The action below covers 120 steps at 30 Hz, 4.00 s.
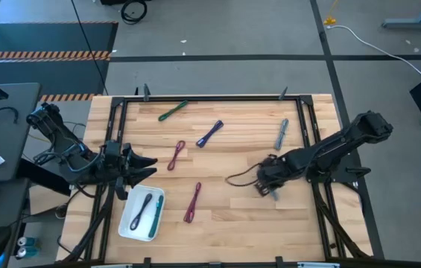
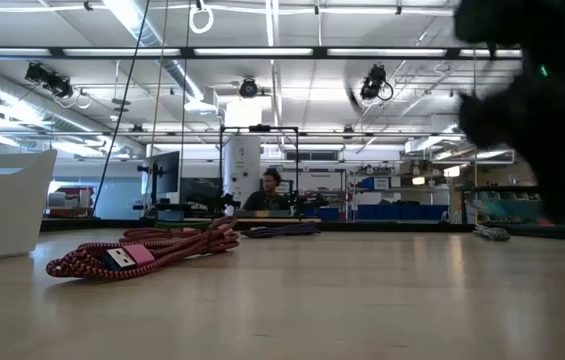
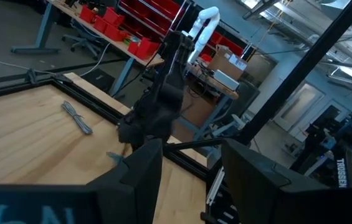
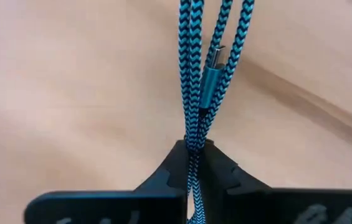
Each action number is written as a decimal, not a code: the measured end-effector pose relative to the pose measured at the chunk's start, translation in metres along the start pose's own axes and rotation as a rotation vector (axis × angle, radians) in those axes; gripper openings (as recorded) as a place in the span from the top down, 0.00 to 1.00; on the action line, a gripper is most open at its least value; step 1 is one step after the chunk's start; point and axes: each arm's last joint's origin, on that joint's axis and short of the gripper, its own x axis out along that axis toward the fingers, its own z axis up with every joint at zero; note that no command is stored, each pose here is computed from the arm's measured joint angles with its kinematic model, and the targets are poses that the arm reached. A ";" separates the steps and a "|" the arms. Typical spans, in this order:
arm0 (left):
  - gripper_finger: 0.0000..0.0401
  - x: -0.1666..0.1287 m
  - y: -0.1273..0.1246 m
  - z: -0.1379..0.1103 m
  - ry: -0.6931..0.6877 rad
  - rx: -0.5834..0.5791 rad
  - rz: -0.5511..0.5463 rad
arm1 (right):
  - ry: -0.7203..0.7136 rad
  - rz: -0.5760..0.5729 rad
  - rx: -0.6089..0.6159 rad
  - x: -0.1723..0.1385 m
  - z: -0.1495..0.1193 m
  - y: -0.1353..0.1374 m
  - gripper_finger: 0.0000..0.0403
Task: Pick and place USB-C Cables
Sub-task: Put the blue charger cable into the white bin
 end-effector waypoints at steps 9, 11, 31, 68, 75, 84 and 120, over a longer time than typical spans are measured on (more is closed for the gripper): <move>0.57 0.013 0.011 0.002 -0.006 0.097 0.067 | -0.757 0.500 -0.692 -0.100 0.017 0.107 0.96; 0.57 0.021 0.013 0.002 0.015 0.166 0.053 | -0.928 0.558 -0.750 -0.121 0.021 0.119 0.96; 0.24 0.131 0.032 0.005 -0.146 0.373 -0.203 | -1.235 0.617 -0.833 -0.148 0.037 0.126 0.95; 0.96 0.183 0.054 -0.022 -0.132 0.369 -0.352 | -1.227 0.630 -0.796 -0.150 0.042 0.124 0.89; 0.96 0.179 0.039 0.002 -0.090 0.460 -0.329 | -1.139 0.671 -0.683 -0.148 0.044 0.122 0.81; 0.96 0.138 0.012 0.055 0.410 0.449 -0.088 | -0.950 0.539 -0.636 -0.125 0.043 0.113 0.69; 0.94 -0.004 0.086 -0.195 0.810 -0.758 0.790 | -0.698 0.345 -0.445 -0.101 0.046 0.089 0.70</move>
